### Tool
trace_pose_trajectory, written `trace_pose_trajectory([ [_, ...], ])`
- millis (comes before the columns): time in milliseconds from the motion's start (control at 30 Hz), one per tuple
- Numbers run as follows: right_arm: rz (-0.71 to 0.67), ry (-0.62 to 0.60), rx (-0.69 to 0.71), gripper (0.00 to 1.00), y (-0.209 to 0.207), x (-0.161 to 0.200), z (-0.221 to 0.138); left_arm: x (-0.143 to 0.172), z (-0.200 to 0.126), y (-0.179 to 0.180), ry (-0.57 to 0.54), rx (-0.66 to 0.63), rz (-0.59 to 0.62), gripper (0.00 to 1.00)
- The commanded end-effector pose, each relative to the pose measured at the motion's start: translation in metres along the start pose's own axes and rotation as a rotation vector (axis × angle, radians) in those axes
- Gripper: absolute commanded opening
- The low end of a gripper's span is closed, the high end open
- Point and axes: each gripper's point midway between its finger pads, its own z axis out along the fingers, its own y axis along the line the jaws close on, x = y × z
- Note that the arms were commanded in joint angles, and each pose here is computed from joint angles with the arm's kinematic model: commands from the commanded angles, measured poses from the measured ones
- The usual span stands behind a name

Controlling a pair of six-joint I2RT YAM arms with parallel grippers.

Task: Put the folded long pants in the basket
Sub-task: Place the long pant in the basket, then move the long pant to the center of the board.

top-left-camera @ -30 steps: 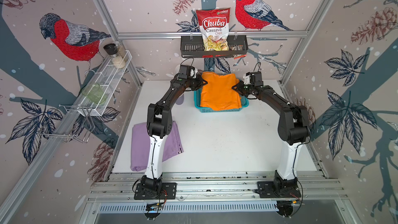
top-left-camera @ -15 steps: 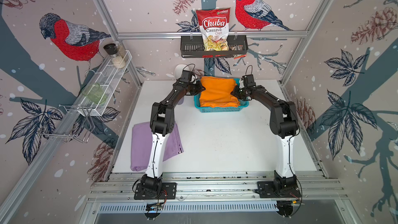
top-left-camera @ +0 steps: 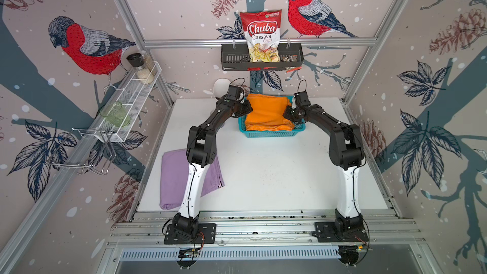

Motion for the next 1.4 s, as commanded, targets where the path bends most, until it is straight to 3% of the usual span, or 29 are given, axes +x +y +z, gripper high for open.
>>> trace_pose_trajectory([
  [0, -0.051, -0.076, 0.017, 0.33, 0.011, -0.029, -0.026, -0.020, -0.023, -0.021, -0.046, 0.032, 0.013, 0.45],
  [67, -0.069, -0.103, 0.014, 0.39, 0.018, -0.040, -0.037, -0.027, -0.033, -0.033, -0.064, 0.060, 0.013, 0.59],
  [133, -0.089, -0.131, 0.015, 0.42, 0.025, -0.050, -0.050, -0.034, -0.044, -0.045, -0.086, 0.090, 0.017, 0.63],
  [200, -0.114, -0.161, 0.023, 0.51, 0.031, -0.056, -0.061, -0.041, -0.054, -0.056, -0.109, 0.118, 0.023, 0.78],
  [267, -0.128, -0.177, 0.038, 0.59, 0.032, -0.059, -0.067, -0.047, -0.062, -0.064, -0.124, 0.139, 0.024, 0.80],
  [467, -0.138, -0.155, 0.051, 0.60, 0.038, -0.045, -0.077, -0.046, -0.079, -0.069, -0.122, 0.124, 0.044, 0.79],
  [600, -0.199, -0.134, 0.030, 0.60, 0.065, -0.009, -0.088, -0.026, -0.098, -0.064, -0.104, 0.094, 0.070, 0.78],
  [733, -0.246, -0.111, -0.057, 0.60, 0.105, 0.044, -0.098, -0.005, -0.137, -0.053, -0.166, 0.032, 0.096, 0.78],
  [833, -0.263, -0.095, -0.155, 0.60, 0.140, 0.090, -0.105, 0.018, -0.170, -0.019, -0.232, -0.072, 0.067, 0.78],
  [967, -0.304, -0.089, -0.294, 0.64, 0.188, 0.145, -0.117, 0.070, -0.201, 0.050, -0.247, -0.181, -0.085, 0.78],
  [1067, -0.354, -0.074, -0.324, 0.65, 0.213, 0.180, -0.114, 0.111, -0.220, 0.095, -0.248, -0.292, -0.162, 0.78],
  [1200, -0.325, -0.009, -0.368, 0.66, 0.221, 0.210, -0.100, 0.159, -0.240, 0.135, -0.264, -0.404, -0.265, 0.77],
  [1367, -0.305, 0.038, -0.331, 0.66, 0.205, 0.222, -0.087, 0.194, -0.243, 0.164, -0.277, -0.431, -0.361, 0.71],
])
